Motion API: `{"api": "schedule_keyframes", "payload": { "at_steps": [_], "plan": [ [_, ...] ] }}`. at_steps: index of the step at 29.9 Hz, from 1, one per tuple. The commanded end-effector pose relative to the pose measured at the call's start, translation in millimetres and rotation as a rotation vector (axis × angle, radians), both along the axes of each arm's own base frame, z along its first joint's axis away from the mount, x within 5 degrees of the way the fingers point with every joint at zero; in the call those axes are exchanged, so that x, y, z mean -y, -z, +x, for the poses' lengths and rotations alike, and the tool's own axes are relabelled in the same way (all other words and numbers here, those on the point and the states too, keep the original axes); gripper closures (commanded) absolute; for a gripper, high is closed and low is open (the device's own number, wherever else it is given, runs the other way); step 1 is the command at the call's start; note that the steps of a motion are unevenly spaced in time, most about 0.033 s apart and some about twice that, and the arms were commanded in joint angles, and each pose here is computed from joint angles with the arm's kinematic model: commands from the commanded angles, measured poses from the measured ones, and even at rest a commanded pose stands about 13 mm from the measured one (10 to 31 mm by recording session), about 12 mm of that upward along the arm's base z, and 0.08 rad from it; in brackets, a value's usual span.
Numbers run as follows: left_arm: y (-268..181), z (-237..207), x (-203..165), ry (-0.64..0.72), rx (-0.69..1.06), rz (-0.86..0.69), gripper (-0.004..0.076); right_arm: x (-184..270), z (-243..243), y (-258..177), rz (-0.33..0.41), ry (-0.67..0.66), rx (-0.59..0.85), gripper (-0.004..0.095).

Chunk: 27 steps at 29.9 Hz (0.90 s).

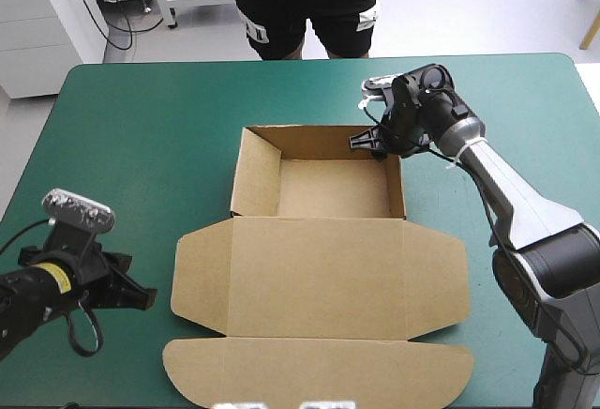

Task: Fold the box

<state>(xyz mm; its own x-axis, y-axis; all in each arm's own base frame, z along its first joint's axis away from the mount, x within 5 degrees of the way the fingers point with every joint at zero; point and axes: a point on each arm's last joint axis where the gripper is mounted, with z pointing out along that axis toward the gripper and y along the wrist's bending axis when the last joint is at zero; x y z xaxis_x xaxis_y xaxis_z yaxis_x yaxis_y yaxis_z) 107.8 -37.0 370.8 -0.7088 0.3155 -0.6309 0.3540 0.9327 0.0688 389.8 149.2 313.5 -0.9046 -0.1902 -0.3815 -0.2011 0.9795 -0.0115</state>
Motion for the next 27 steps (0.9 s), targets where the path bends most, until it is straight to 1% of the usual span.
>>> {"api": "schedule_keyframes", "payload": {
  "at_steps": [1, 5, 6, 10, 12, 14, 18, 21, 24, 27],
  "plan": [
    [13, -14, -3, 0.009, 0.052, -0.047, 0.0732, 11, -7, -12, 0.014, 0.018, 0.035, 0.0415],
    [41, -31, -9, 0.013, 0.024, -0.051, 0.0731, 10, -10, 3, 0.026, 0.019, -0.021, 0.0415],
    [47, -34, -10, 0.013, 0.024, -0.05, 0.0732, 9, -10, 5, 0.035, 0.019, -0.026, 0.0415],
    [74, -46, -14, 0.014, 0.024, -0.067, 0.0731, 10, -10, 6, 0.027, 0.018, -0.028, 0.0418],
    [83, -52, -15, 0.017, 0.018, -0.082, 0.0732, 10, -10, 6, 0.028, 0.018, -0.027, 0.0437],
    [91, -57, -16, 0.02, 0.013, -0.094, 0.0731, 9, -9, 7, 0.029, 0.018, -0.028, 0.0501],
    [92, -60, -17, 0.021, 0.068, -0.122, 0.0731, 8, -7, 16, 0.021, 0.019, -0.06, 0.0715],
    [92, -61, -17, 0.019, 0.074, -0.127, 0.0732, 6, -6, 23, 0.033, 0.02, -0.084, 0.083],
    [93, -63, -17, 0.02, 0.053, -0.119, 0.0731, 5, -6, 23, 0.043, 0.021, -0.09, 0.0901],
    [93, -63, -17, 0.02, 0.054, -0.12, 0.0731, 9, -5, 21, 0.039, 0.03, -0.082, 0.0928]
  ]
}}
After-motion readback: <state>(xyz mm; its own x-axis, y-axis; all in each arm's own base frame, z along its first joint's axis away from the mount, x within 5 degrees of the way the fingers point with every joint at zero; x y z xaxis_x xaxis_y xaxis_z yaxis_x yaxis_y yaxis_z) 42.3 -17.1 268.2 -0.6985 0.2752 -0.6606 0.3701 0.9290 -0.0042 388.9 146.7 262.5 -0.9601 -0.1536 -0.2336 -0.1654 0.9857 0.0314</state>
